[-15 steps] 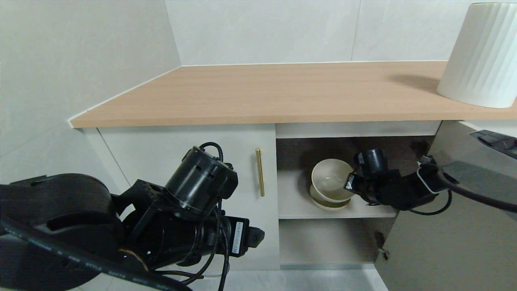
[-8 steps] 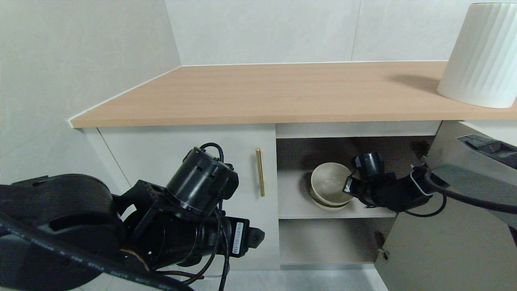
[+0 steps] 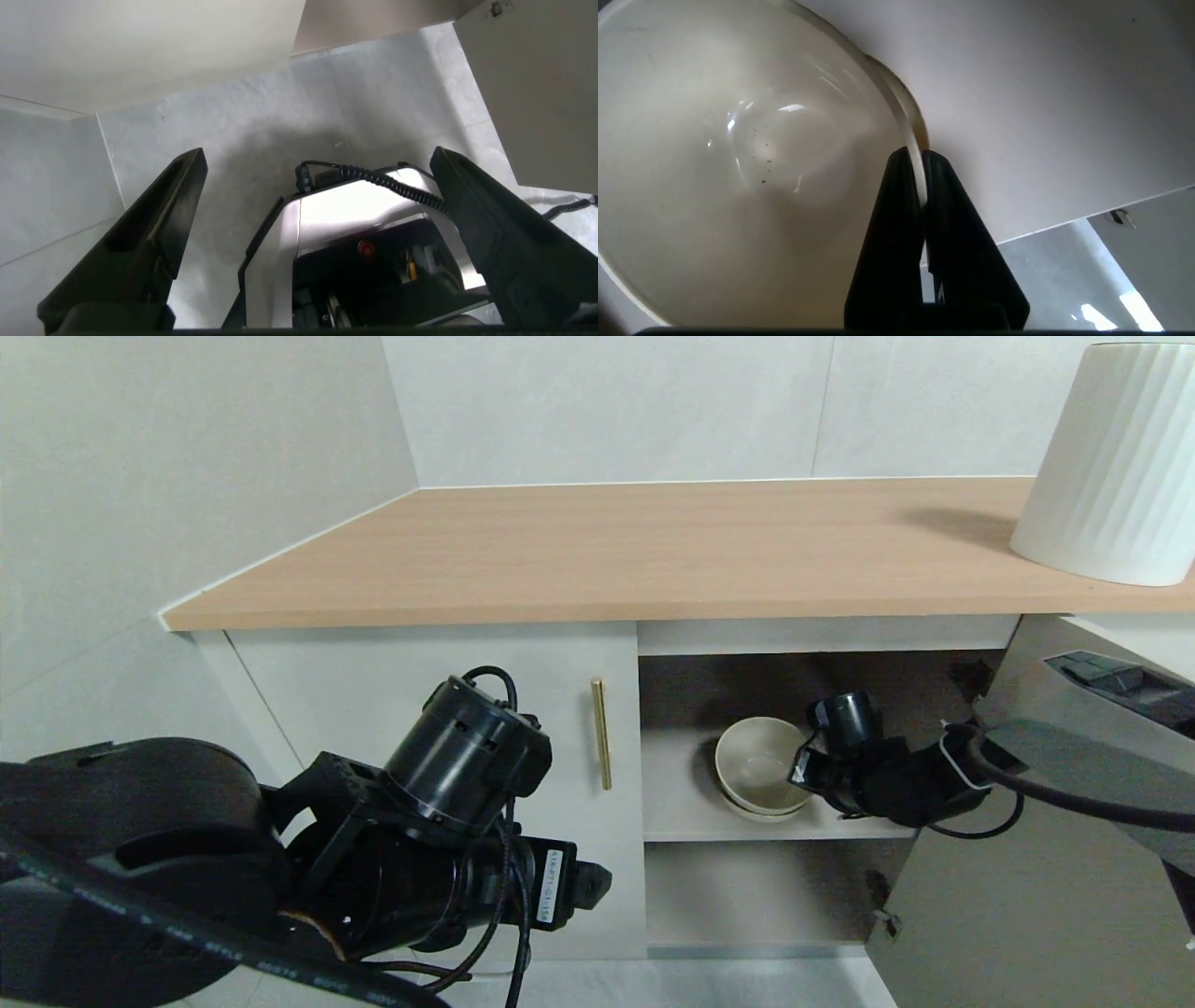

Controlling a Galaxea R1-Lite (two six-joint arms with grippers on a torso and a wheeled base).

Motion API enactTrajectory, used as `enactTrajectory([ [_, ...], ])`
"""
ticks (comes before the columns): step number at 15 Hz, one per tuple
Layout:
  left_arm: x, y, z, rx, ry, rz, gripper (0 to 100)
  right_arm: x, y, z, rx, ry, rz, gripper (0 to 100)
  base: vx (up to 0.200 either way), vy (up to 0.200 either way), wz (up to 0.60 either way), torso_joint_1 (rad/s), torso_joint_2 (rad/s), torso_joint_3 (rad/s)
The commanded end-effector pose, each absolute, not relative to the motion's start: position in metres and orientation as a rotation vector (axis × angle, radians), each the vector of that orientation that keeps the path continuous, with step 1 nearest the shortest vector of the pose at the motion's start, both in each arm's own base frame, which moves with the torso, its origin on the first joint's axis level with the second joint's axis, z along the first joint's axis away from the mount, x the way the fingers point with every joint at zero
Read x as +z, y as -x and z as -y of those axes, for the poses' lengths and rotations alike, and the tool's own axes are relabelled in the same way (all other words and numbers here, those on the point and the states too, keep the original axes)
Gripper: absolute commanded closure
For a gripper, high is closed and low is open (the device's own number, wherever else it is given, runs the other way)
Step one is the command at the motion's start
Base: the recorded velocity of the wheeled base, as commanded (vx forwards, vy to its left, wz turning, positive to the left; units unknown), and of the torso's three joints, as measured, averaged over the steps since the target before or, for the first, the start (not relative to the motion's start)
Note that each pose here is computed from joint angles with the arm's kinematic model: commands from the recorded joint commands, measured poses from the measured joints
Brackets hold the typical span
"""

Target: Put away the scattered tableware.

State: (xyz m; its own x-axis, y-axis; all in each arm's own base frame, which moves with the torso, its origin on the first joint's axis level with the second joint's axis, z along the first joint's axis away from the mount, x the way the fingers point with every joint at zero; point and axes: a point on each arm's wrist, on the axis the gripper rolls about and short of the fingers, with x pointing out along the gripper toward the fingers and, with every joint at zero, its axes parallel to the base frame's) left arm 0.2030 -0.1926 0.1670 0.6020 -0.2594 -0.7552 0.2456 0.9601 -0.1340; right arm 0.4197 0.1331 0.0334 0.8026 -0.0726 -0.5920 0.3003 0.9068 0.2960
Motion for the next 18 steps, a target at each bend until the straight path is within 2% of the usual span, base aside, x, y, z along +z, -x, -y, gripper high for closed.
enactTrajectory([
  [1, 0.167, -0.203, 0.193, -0.292, 0.018, -0.876, 0, 0.032, -0.420, -0.134, -0.205, -0.390, -0.613, 0, 0.000, 0.000, 0.00, 0.000, 0.00, 0.000],
  [7, 0.168, -0.203, 0.192, -0.291, 0.018, -0.874, 0, 0.033, -0.414, -0.137, -0.192, -0.376, -0.627, 0, 0.000, 0.000, 0.00, 0.000, 0.00, 0.000],
  [12, 0.192, -0.198, 0.167, -0.253, 0.099, -0.798, 0, 0.097, -0.327, -0.142, 0.064, -0.195, -0.698, 0, 0.000, 0.000, 0.00, 0.000, 0.00, 0.000],
  [15, 0.208, -0.184, 0.146, -0.253, 0.145, -0.739, 0, 0.129, -0.271, -0.132, 0.130, -0.153, -0.737, 0, 0.000, 0.000, 0.00, 0.000, 0.00, 0.000],
  [18, 0.203, -0.185, 0.132, -0.214, 0.140, -0.742, 0, 0.150, -0.237, -0.118, 0.162, -0.148, -0.713, 0, 0.000, 0.000, 0.00, 0.000, 0.00, 0.000],
])
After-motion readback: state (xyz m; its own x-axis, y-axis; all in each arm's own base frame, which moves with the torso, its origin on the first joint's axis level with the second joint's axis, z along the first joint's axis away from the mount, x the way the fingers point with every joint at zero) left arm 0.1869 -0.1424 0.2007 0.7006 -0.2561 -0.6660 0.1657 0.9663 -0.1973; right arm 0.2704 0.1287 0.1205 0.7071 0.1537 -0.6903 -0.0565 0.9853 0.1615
